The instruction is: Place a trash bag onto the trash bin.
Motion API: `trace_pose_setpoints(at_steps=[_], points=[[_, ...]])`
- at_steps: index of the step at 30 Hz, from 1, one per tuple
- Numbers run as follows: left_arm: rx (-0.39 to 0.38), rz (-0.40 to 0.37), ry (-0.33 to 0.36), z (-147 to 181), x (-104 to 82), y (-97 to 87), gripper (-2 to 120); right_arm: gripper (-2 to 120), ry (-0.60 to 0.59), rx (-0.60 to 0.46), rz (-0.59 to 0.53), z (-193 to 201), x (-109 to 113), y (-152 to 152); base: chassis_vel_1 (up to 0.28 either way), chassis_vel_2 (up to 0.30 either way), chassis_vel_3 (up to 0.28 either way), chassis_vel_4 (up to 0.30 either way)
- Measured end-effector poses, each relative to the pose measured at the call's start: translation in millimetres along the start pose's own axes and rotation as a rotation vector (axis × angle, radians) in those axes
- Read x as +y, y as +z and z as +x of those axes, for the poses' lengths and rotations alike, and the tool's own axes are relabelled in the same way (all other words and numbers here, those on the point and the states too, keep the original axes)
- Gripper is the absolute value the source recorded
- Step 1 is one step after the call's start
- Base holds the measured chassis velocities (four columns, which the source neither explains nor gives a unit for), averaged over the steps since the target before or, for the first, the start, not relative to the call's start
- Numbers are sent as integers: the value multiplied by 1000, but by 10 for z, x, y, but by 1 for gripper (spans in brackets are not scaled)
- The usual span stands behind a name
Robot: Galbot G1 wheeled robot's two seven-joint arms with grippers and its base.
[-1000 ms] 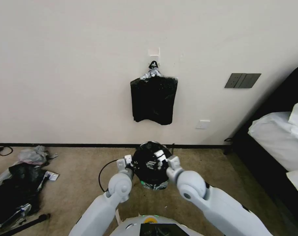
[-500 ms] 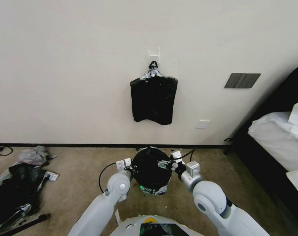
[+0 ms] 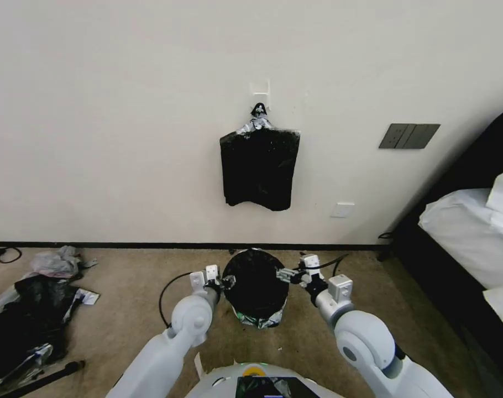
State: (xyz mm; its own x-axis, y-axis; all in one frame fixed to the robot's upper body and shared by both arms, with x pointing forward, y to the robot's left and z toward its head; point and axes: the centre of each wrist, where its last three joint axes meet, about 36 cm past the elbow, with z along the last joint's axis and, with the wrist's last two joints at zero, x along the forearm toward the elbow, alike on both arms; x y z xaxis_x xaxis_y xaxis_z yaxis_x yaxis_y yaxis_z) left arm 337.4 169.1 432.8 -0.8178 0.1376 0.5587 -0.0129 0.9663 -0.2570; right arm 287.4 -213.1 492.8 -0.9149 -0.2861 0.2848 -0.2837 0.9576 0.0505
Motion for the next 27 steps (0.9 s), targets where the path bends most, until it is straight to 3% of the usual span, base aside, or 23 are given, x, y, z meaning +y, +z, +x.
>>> trace_pose_setpoints(at_steps=[1,4,5,6,7,8,10,11,18,20,27], points=[[0,0,0,0,0,0,69,100,0,0,0,0,0,0,0,0,0,0],[-200,-62,5,210,140,140,82,100,81,-108,2,8,-123,160,0,0,0,0],[-200,-62,5,210,140,140,82,100,81,-108,2,8,-123,160,0,0,0,0],[-254,-89,7,243,181,191,85,100,105,-146,8,-1,-161,221,0,0,0,0],[-383,-155,12,274,269,316,93,100,150,-212,14,-4,-234,356,0,0,0,0],[-383,-155,12,274,269,316,93,100,150,-212,14,-4,-234,356,0,0,0,0],[-540,-264,-14,244,402,519,99,100,204,-281,11,37,-335,599,0,0,0,0],[-580,-303,-25,234,457,606,100,100,227,-308,18,72,-376,690,0,0,0,0],[-671,-388,-56,321,640,922,100,100,337,-450,63,275,-462,1023,0,0,0,0],[-693,-392,-67,425,665,1054,100,100,370,-512,93,374,-376,1151,0,0,0,0],[-736,-404,-69,542,606,1114,100,100,363,-534,110,419,-97,1351,0,0,0,0]])
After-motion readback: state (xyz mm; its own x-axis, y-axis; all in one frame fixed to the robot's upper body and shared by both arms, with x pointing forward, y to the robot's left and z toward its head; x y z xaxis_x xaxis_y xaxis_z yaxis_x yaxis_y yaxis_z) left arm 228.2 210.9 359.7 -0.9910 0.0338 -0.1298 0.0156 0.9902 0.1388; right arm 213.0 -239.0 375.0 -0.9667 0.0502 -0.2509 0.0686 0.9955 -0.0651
